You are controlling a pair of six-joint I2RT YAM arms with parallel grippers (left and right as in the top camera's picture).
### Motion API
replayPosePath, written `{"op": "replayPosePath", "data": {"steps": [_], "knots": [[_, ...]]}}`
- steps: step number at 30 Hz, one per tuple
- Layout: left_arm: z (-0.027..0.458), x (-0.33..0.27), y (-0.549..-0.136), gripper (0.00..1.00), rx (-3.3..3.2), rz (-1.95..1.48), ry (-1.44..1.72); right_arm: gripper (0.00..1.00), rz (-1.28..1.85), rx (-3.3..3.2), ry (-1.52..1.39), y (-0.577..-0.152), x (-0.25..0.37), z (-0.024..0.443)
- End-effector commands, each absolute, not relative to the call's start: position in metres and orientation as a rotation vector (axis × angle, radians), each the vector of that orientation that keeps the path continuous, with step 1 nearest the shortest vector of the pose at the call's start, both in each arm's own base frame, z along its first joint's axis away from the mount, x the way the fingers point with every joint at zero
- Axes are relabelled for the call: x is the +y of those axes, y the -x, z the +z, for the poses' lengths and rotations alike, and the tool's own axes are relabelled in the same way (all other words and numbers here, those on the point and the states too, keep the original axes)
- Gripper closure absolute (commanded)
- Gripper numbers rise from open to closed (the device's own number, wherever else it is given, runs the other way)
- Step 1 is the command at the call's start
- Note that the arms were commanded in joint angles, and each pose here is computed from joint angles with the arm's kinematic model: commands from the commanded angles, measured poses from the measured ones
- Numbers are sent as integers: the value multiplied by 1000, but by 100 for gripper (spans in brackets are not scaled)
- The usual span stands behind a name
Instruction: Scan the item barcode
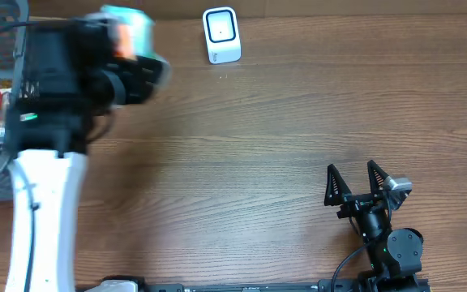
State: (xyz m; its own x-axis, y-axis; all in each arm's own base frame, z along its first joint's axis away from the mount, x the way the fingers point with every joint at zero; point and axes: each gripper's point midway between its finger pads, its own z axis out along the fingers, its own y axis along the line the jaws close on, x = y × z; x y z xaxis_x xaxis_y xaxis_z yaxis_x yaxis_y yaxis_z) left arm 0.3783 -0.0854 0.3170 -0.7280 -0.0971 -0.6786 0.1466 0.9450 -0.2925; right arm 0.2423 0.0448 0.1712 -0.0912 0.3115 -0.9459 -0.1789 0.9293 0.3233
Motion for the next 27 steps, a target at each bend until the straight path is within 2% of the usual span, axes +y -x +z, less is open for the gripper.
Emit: {"op": "replayPosePath", "data": {"steps": [1,9,16,23,27], "knots": [[278,-140,-380,85,2427,-391,-177,0,395,1607,-121,-243,41,169],[171,-283,-365,85,2556,-418,-585,0,395,1607,-121,-243,41,169],[121,-360,-342,83,2529,-464,-787,0,395,1608,-121,-243,41,169],[90,-372,-336,84,2534,-339,-832,0,396,1608,-121,-243,41,169],[92,-383,-332,82,2527,-422,-843,0,395,1607,-121,-243,41,169]]}}
